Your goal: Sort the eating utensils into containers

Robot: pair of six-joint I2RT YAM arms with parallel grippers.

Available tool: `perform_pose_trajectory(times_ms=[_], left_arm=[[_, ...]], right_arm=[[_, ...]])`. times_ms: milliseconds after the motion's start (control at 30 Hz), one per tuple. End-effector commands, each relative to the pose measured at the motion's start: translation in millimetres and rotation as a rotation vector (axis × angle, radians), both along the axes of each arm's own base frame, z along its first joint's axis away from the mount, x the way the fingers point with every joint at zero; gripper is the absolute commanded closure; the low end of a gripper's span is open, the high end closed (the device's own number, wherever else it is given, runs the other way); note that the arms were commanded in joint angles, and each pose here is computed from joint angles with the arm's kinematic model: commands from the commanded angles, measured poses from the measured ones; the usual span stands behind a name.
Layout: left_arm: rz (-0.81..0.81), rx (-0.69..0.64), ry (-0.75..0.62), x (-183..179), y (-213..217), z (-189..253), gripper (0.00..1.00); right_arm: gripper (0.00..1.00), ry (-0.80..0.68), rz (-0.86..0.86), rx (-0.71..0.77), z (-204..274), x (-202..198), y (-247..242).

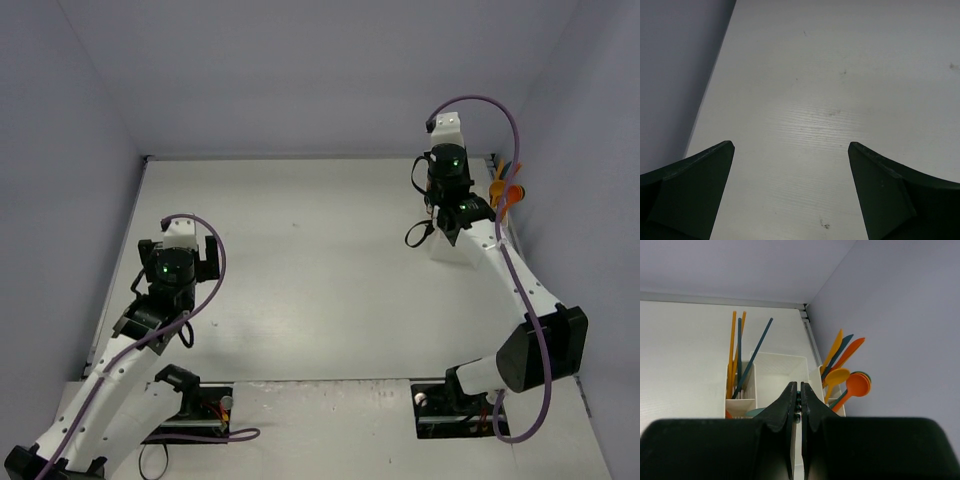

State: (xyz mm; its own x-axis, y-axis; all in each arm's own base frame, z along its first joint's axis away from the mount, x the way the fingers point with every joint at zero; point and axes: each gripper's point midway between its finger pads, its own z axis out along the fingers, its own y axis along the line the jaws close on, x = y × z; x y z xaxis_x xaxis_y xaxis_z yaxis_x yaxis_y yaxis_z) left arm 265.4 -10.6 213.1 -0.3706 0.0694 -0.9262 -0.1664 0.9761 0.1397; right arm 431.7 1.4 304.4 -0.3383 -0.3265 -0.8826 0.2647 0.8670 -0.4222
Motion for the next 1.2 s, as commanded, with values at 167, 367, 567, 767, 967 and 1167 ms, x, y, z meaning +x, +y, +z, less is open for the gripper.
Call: perform_pose_trajectory(times_ms=[167,367,567,767,967,1167], left_arm=[[0.043,0.012,-0.109,19.2,3.8,32.2,0.03],[0.029,0.01,-0.118,19.5,2.0,33.0,0.03],[0.018,0.004,-0.121,19.8,0.0,33.9,0.03],[0.009,0.0,-0.125,19.3,-1.3,34.5,0.02],[0.001,-0.008,-0.129,19.3,-3.0,35.5,0.03],[0.01,-0.006,-0.132,18.3,-1.2,36.3,0.03]], right_arm=[[1.0,-0.087,-0.014,0.066,-17.5,15.8,0.0],[1.0,-0.065,0.005,0.135,-43.8,8.9,4.8],[0.89,-0.084,0.033,0.173,-41.5,-5.9,7.2],[0.56,-0.177,0.072,0.219,2.2,-29.9,7.3],[0.35,-0.325,0.116,0.281,68.7,-76.3,1.6],[0.05,-0.484,0.126,0.369,105.7,-146.9,-14.6]])
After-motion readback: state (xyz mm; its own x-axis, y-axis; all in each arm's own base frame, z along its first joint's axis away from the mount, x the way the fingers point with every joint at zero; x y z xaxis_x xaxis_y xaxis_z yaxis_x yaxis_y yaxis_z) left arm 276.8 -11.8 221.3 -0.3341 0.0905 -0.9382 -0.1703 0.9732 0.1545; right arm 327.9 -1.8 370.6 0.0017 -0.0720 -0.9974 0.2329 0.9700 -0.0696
